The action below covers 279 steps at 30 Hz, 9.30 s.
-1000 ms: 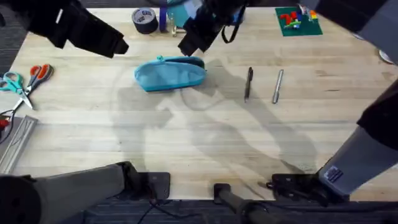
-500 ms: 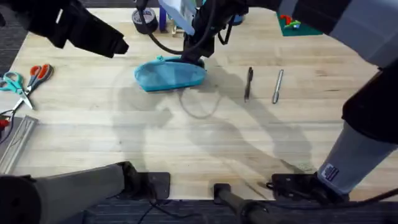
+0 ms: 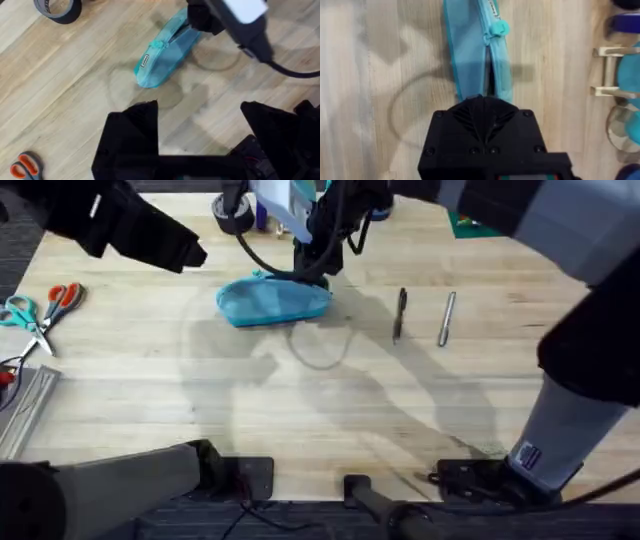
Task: Unzip the bag, pick up the pens from the table one at a time and place them inside, then zip the bag closed.
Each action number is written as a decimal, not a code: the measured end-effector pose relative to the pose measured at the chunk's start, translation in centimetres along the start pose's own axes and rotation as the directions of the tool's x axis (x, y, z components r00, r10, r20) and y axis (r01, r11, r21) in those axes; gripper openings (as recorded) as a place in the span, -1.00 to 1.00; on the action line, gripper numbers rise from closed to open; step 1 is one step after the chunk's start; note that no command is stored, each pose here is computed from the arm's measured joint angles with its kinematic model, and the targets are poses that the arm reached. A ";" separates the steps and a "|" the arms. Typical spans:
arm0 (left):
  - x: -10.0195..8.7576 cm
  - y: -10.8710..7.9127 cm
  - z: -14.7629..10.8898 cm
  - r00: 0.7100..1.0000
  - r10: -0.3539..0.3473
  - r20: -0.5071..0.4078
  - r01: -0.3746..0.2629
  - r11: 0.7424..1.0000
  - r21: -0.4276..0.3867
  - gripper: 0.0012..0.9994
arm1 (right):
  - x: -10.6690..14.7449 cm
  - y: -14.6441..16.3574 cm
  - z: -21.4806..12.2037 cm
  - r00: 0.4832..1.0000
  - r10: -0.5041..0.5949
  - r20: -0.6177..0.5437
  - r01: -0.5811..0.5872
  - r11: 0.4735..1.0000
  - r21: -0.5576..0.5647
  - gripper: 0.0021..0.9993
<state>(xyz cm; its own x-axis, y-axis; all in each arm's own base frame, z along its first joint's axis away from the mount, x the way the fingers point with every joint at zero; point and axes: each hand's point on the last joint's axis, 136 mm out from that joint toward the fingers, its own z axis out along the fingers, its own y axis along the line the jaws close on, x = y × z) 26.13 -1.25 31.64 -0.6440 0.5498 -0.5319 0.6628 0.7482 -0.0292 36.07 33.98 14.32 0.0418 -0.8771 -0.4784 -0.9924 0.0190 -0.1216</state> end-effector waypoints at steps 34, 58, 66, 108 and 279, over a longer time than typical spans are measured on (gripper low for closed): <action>0.0 0.0 0.0 1.000 0.000 0.000 0.000 1.000 0.000 0.99 | 0.6 -0.8 5.0 1.000 -0.008 -0.011 0.008 1.000 -0.009 -0.62; 0.0 0.0 0.0 1.000 0.000 0.000 0.000 1.000 0.000 0.99 | 1.7 1.5 5.0 0.997 0.004 -0.072 -0.010 0.996 -0.089 1.00; 0.0 0.0 0.0 1.000 0.000 0.000 0.000 1.000 0.000 0.99 | 1.5 1.8 3.6 0.996 0.046 -0.073 -0.053 0.994 -0.091 1.00; 0.0 0.0 0.0 1.000 0.000 0.000 0.000 1.000 0.000 0.99 | 4.0 -5.4 -21.3 0.646 0.676 0.355 -0.753 0.488 0.441 1.00; 0.0 0.0 0.0 1.000 -0.007 0.000 0.007 1.000 0.000 0.99 | 8.1 -3.4 -8.6 0.858 0.491 0.151 -0.512 0.799 0.315 -0.94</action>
<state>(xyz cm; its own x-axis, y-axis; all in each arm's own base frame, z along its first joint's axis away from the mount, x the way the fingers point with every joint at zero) 26.14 -1.25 31.64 -0.6488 0.5446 -0.5315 0.6584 0.7519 -0.0331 38.81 22.70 18.36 -0.4339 -0.6710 -0.6012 -0.7777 0.6159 -0.1262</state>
